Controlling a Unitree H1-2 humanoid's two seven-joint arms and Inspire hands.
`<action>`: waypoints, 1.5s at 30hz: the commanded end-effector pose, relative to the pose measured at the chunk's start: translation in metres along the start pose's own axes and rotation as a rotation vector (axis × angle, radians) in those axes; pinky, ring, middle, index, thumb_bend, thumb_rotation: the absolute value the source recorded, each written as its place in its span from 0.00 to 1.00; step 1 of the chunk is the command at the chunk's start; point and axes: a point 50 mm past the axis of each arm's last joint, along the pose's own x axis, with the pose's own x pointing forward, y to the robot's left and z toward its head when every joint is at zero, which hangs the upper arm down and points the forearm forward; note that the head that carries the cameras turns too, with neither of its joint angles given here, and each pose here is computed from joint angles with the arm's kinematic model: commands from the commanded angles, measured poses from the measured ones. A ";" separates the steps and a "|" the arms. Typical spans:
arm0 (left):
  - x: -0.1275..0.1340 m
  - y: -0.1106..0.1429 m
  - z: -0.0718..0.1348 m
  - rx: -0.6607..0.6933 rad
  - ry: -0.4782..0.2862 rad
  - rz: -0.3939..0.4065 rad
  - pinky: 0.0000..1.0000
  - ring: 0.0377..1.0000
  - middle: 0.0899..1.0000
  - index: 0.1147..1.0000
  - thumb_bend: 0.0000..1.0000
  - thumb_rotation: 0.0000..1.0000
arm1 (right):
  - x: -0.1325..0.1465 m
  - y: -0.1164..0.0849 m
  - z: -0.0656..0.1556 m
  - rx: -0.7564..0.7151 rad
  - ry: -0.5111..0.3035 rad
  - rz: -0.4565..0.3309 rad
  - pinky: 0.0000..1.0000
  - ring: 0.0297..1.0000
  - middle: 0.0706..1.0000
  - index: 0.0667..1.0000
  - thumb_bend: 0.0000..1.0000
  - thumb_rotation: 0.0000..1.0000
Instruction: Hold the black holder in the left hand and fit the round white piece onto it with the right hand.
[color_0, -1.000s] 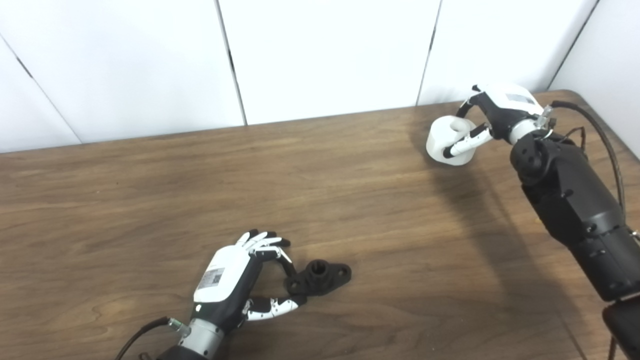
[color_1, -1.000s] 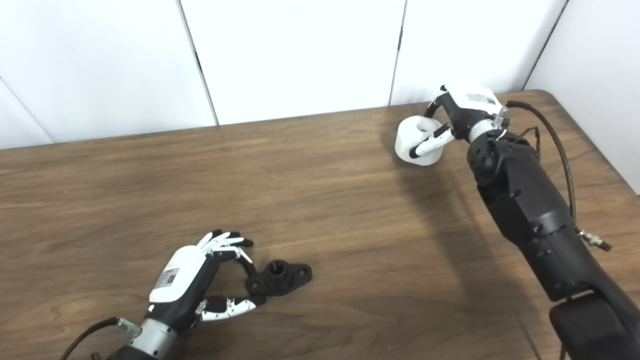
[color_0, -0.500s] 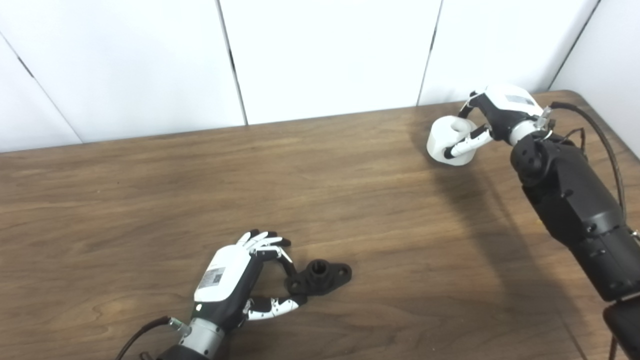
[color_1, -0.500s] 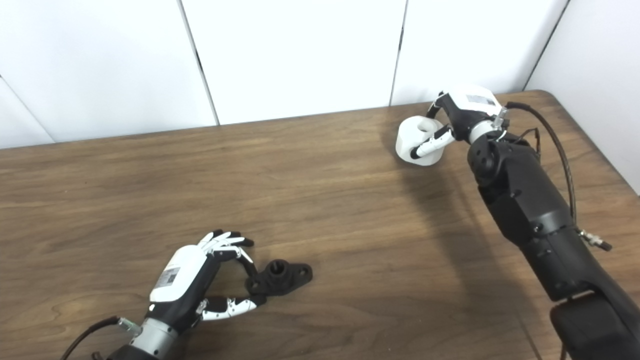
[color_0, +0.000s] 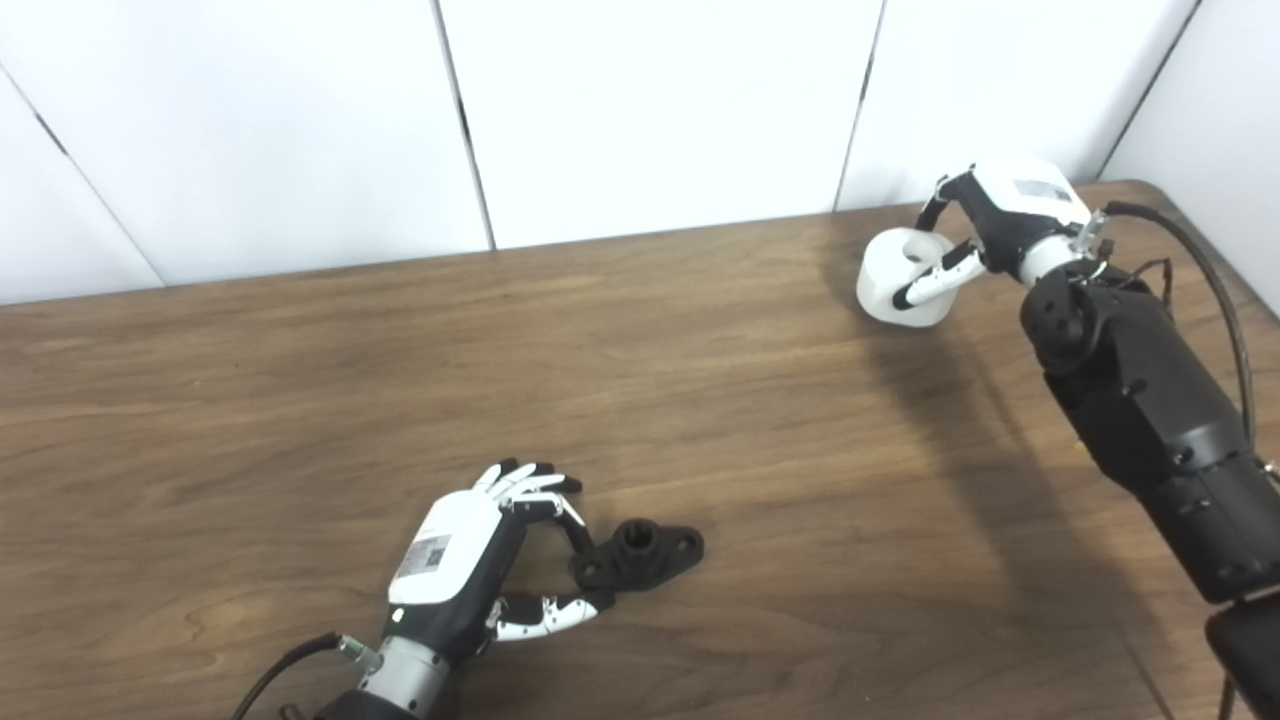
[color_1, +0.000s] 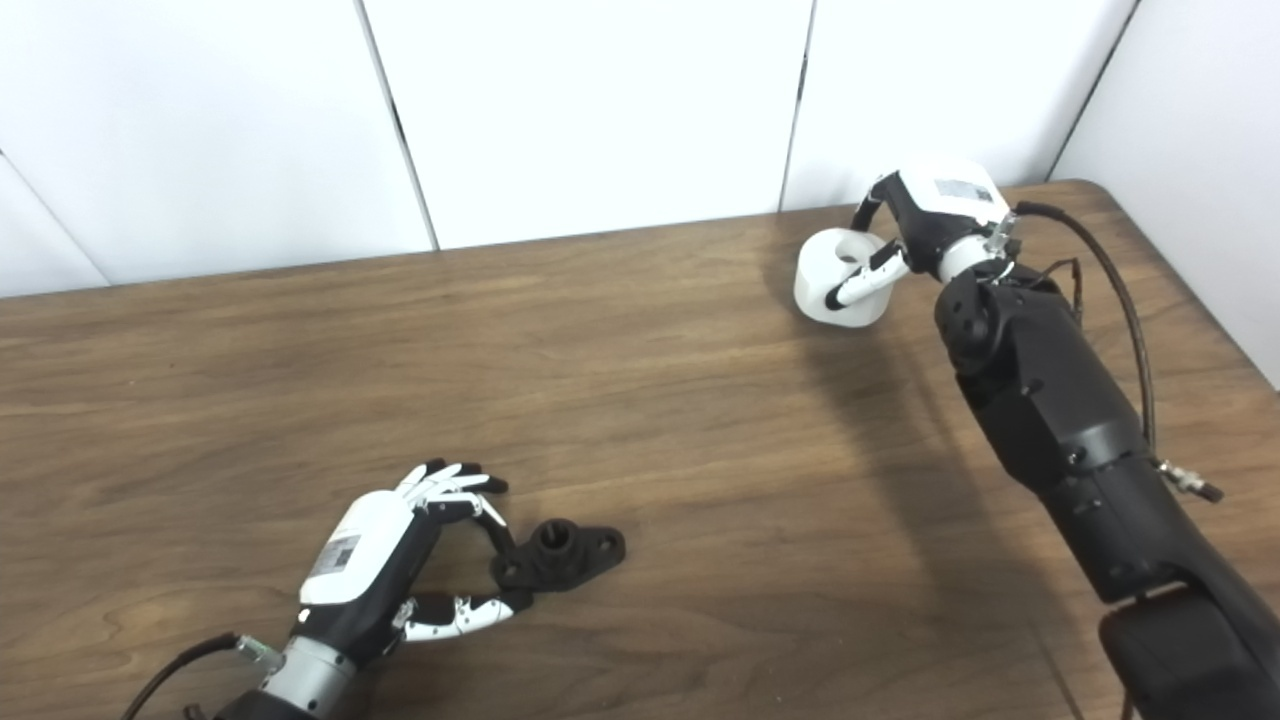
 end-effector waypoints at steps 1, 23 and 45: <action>-0.003 -0.002 -0.002 0.032 0.014 -0.040 0.98 0.89 0.79 0.42 0.52 0.06 | 0.006 -0.030 0.005 0.012 -0.037 -0.131 0.87 0.91 0.82 0.46 0.53 0.15; 0.000 -0.004 -0.001 0.033 0.010 -0.033 0.98 0.88 0.79 0.42 0.52 0.06 | -0.004 -0.039 0.008 0.022 -0.054 -0.155 0.89 0.91 0.80 0.45 0.52 0.14; 0.016 -0.018 0.012 0.051 0.009 -0.024 0.96 0.88 0.79 0.42 0.52 0.06 | -0.111 -0.097 0.069 0.104 -0.383 -0.029 1.00 1.00 0.91 0.45 0.52 0.14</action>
